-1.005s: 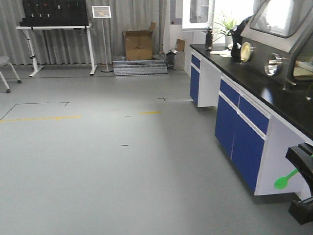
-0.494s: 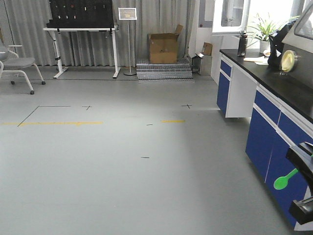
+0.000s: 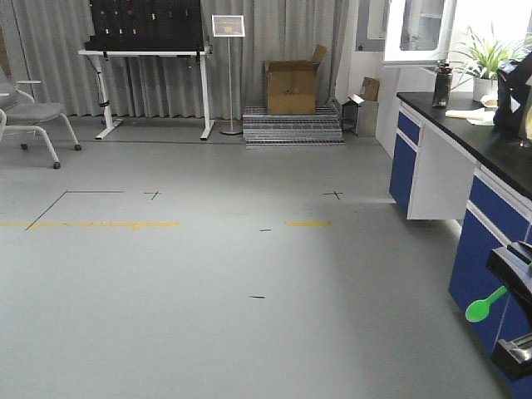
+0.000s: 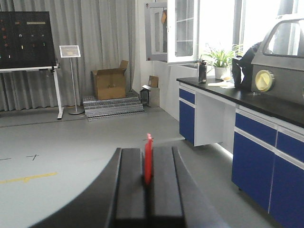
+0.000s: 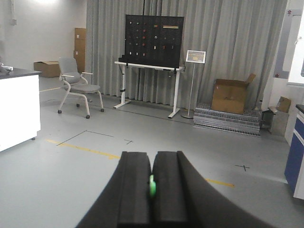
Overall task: Sort red and green spoons into left cabinet
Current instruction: 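Drive across the room toward the cardboard box area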
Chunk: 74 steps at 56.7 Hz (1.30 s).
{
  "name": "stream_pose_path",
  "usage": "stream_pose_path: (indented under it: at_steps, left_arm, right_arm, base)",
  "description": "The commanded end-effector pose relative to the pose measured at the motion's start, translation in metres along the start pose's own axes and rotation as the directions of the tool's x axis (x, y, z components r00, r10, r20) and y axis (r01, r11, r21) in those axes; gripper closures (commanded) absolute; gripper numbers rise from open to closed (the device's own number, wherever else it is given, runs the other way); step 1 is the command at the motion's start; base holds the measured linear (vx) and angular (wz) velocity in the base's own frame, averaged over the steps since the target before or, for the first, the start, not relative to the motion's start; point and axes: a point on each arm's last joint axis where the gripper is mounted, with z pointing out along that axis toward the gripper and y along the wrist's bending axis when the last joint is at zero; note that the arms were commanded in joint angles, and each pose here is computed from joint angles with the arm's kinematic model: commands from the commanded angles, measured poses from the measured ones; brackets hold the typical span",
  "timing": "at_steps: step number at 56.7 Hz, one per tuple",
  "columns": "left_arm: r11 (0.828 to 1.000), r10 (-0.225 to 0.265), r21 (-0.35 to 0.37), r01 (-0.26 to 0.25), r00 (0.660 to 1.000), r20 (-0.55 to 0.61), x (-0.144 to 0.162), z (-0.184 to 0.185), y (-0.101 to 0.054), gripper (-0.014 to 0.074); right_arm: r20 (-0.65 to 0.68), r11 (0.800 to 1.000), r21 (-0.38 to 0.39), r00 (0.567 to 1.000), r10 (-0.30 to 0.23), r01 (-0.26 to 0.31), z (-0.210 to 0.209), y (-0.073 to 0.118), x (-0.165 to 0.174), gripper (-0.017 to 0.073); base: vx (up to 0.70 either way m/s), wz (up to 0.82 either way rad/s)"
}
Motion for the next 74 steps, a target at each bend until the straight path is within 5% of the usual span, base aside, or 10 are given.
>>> stream_pose_path:
  at_steps: [1, 74]
  left_arm:
    - [1.0, -0.009, 0.022, 0.007, 0.995, 0.098, -0.0153, -0.0006, -0.0021, 0.0597]
    - [1.0, -0.009, 0.022, 0.007, 0.995, 0.098, -0.0153, -0.0006, -0.0021, 0.0597]
  right_arm:
    - [0.1, 1.0, -0.025, 0.995, 0.006, -0.004, -0.0005, 0.0016, -0.0192, 0.0565]
    - [0.1, 1.0, -0.025, 0.995, 0.006, -0.004, -0.0005, 0.0016, -0.0192, 0.0565]
  base:
    - [0.48, 0.06]
    - [0.53, 0.1]
